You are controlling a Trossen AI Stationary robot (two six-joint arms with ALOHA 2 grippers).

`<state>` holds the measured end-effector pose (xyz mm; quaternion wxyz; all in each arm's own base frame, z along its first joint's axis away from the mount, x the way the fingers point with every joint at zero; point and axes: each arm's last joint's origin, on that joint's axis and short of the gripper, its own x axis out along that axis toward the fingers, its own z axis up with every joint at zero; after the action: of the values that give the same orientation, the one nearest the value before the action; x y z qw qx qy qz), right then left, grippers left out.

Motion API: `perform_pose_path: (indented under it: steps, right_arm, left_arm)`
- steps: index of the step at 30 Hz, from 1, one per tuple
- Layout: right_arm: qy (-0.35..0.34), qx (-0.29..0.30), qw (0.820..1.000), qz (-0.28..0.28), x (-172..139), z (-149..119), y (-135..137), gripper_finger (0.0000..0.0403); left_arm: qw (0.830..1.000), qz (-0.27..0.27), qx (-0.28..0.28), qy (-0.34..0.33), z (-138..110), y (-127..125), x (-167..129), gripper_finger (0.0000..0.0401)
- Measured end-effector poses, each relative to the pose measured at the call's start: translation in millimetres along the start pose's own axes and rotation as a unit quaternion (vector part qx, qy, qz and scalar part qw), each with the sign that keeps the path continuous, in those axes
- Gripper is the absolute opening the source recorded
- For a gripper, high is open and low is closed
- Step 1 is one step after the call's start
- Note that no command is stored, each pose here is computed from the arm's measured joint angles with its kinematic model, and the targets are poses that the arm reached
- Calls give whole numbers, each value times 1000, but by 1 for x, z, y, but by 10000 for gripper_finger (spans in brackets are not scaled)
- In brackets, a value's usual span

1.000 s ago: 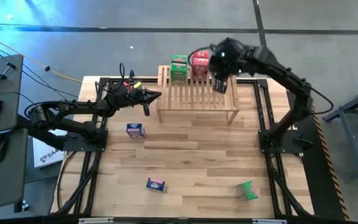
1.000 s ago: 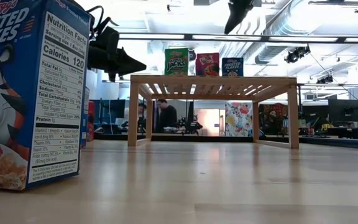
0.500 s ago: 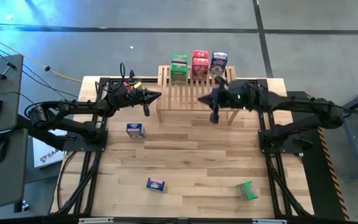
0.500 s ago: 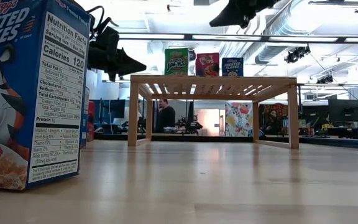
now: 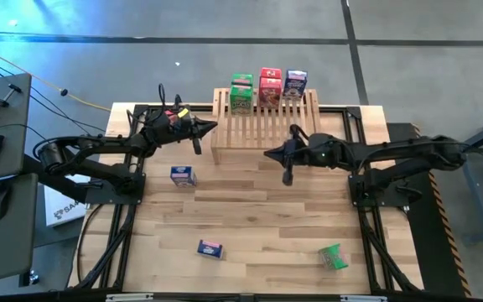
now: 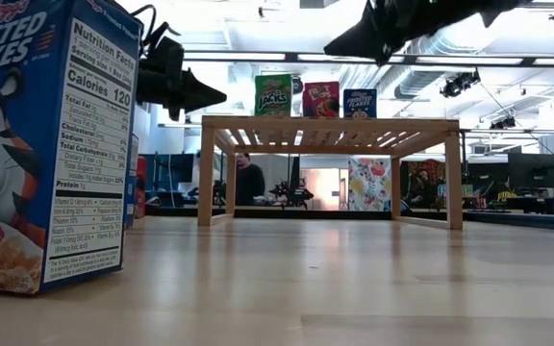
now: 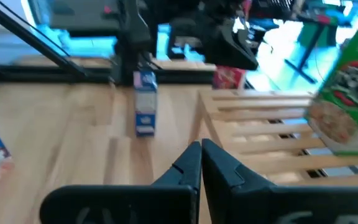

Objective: Stack cereal on shelf
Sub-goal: Put the top blue cereal box on the shelf aligned with the other blue cereal box

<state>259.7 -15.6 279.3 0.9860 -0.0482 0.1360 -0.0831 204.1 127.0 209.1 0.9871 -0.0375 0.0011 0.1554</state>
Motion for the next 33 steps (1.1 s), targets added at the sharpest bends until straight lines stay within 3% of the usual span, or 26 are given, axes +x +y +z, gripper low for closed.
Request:
perform_pose_path:
  steps: [5,9,14,18,24,29,33]
  right_arm:
    - [-56,4,998,29,0,-17,7,0]
    - [-81,9,996,33,-1,-25,10,0]
    - [-85,4,996,38,-3,-27,17,0]
    - [-83,-11,996,43,-4,-27,21,0]
    - [-75,-13,996,44,-3,-29,22,0]
    - [-68,-13,997,45,-3,-30,22,0]
    - [-67,-15,997,45,-3,-30,22,0]
  left_arm:
    - [999,-29,45,-11,5,-5,-2,0]
    - [997,-68,43,-2,16,-9,-6,0]
    - [994,-92,45,46,31,-17,-17,0]
    - [989,-91,81,90,41,-30,-32,7]
    - [979,-73,108,157,45,-50,-54,45]
    - [963,-68,79,249,47,-64,-68,91]
    - [939,-81,43,330,47,-76,-78,131]
